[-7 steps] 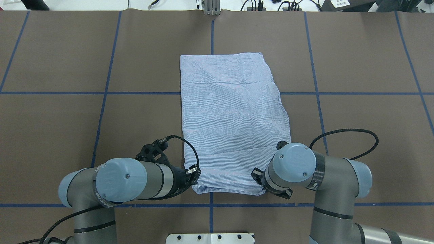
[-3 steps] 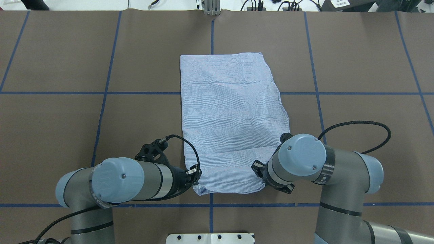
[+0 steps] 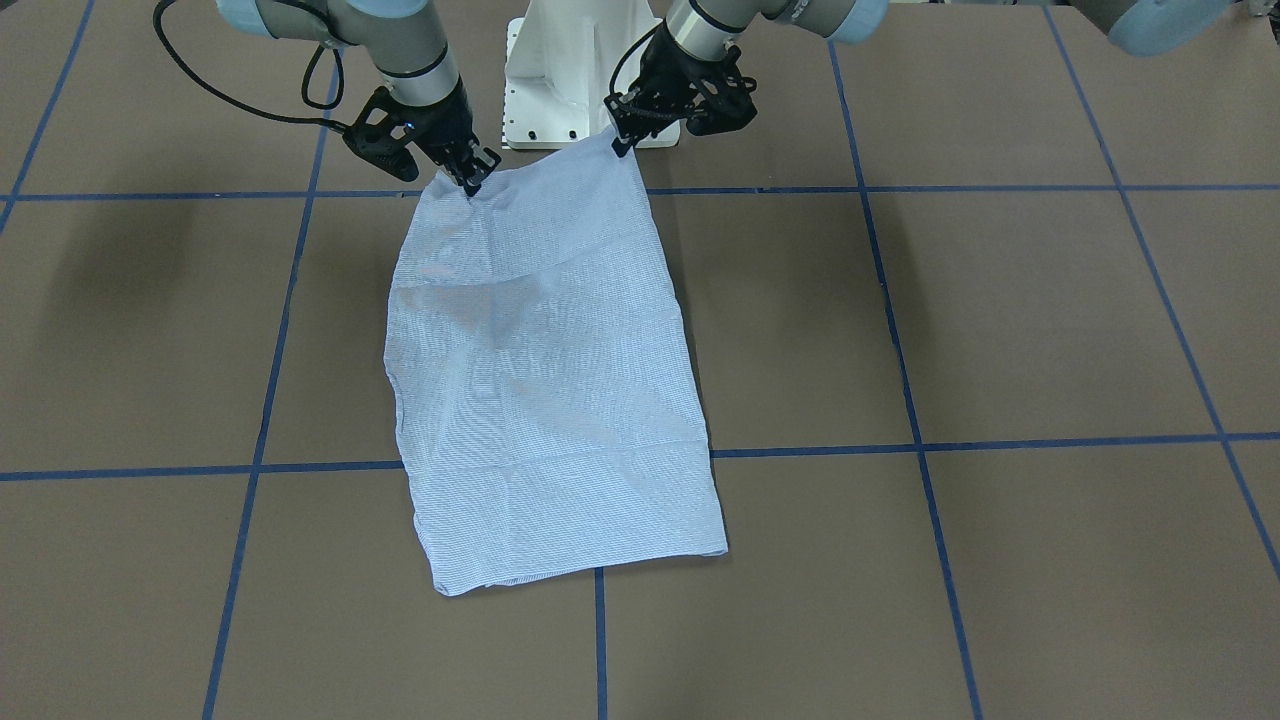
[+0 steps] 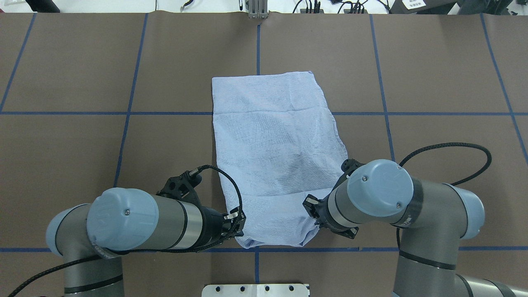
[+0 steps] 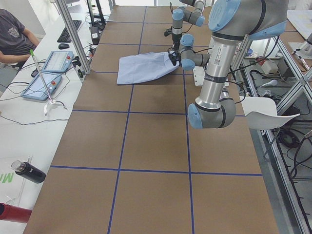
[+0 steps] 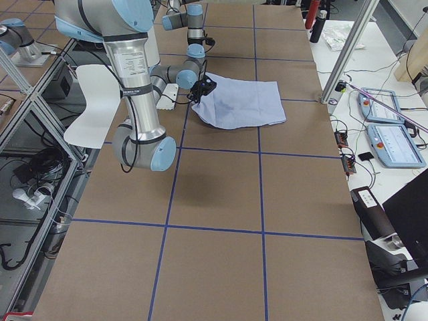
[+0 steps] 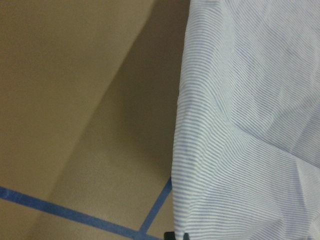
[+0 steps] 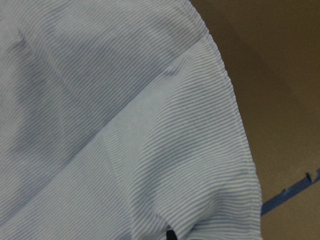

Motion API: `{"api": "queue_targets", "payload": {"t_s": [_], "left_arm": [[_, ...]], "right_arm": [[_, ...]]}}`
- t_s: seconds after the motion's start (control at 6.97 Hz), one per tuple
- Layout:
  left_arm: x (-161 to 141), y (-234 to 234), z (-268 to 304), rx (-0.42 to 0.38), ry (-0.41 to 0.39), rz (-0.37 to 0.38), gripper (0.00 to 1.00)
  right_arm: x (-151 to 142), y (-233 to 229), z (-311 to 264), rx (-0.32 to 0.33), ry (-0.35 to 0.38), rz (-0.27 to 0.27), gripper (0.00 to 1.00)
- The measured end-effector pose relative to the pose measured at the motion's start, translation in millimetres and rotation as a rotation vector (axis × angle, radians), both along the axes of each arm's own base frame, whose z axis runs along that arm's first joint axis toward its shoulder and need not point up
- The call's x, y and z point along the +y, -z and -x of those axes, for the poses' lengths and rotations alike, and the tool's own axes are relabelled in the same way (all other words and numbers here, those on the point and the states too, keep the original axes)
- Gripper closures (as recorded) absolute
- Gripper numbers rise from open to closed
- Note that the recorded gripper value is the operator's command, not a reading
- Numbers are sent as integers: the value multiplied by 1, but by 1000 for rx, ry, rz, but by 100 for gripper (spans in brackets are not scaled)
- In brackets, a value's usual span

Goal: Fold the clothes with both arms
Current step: 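Lift the near edge with both grippers and pull it toward the robot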

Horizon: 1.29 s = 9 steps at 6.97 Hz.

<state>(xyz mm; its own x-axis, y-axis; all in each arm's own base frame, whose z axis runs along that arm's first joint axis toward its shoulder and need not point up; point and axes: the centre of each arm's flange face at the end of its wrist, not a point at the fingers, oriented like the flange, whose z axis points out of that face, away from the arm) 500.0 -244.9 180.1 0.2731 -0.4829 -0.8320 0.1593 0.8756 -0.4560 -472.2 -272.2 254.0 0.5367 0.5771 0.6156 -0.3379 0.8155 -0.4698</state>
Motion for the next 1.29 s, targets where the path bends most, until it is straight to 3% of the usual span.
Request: {"api": "queue_targets", "payload": {"t_s": [0.43, 0.72, 1.0, 1.29], "left_arm": [[16, 13, 20, 14, -97, 30, 100], [27, 15, 46, 5, -143, 50, 100], [23, 15, 64, -4, -149, 41, 100], [-11, 14, 79, -7, -101, -7, 100]], "right_arm": [[46, 37, -16, -105, 126, 21, 100], [59, 51, -30, -150, 165, 27, 100], [30, 60, -56, -183, 145, 62, 100], [-6, 69, -83, -217, 109, 90, 100]]}}
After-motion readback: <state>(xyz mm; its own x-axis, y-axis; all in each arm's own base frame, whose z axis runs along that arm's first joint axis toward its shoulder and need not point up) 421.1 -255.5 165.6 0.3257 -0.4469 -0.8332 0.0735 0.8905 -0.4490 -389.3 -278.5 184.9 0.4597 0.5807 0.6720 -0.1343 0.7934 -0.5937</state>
